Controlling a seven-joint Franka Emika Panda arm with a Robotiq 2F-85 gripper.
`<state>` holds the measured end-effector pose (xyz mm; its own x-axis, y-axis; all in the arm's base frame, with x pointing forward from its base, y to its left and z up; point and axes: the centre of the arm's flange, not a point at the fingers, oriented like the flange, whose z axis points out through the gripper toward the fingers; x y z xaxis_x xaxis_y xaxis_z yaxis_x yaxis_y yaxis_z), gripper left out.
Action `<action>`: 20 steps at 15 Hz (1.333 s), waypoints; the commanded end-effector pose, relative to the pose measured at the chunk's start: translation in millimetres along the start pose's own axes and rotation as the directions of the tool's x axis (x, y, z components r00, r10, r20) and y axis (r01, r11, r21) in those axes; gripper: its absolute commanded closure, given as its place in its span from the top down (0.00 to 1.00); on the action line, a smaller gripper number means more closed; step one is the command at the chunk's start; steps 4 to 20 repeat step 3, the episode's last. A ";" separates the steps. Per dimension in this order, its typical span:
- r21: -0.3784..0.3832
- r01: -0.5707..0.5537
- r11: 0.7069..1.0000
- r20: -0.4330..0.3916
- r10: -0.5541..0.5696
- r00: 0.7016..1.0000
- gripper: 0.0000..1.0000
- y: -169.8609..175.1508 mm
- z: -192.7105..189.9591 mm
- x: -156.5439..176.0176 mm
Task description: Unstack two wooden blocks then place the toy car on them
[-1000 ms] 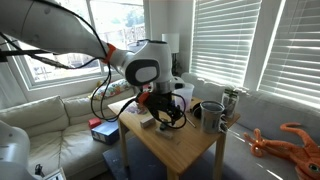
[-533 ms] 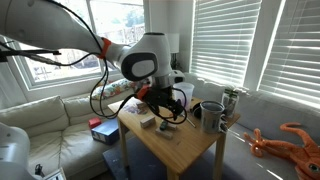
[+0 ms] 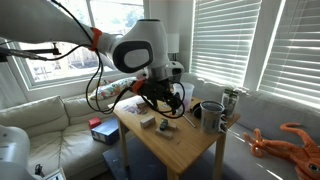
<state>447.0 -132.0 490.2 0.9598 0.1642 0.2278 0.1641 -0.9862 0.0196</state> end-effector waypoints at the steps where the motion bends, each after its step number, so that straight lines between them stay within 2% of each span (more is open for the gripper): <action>1: 0.000 0.000 1.000 -0.001 0.000 1.000 1.00 -0.1 -1.6 -0.6; 20: 0.001 0.000 1.000 0.000 0.000 1.000 1.00 -0.2 -2.0 -0.8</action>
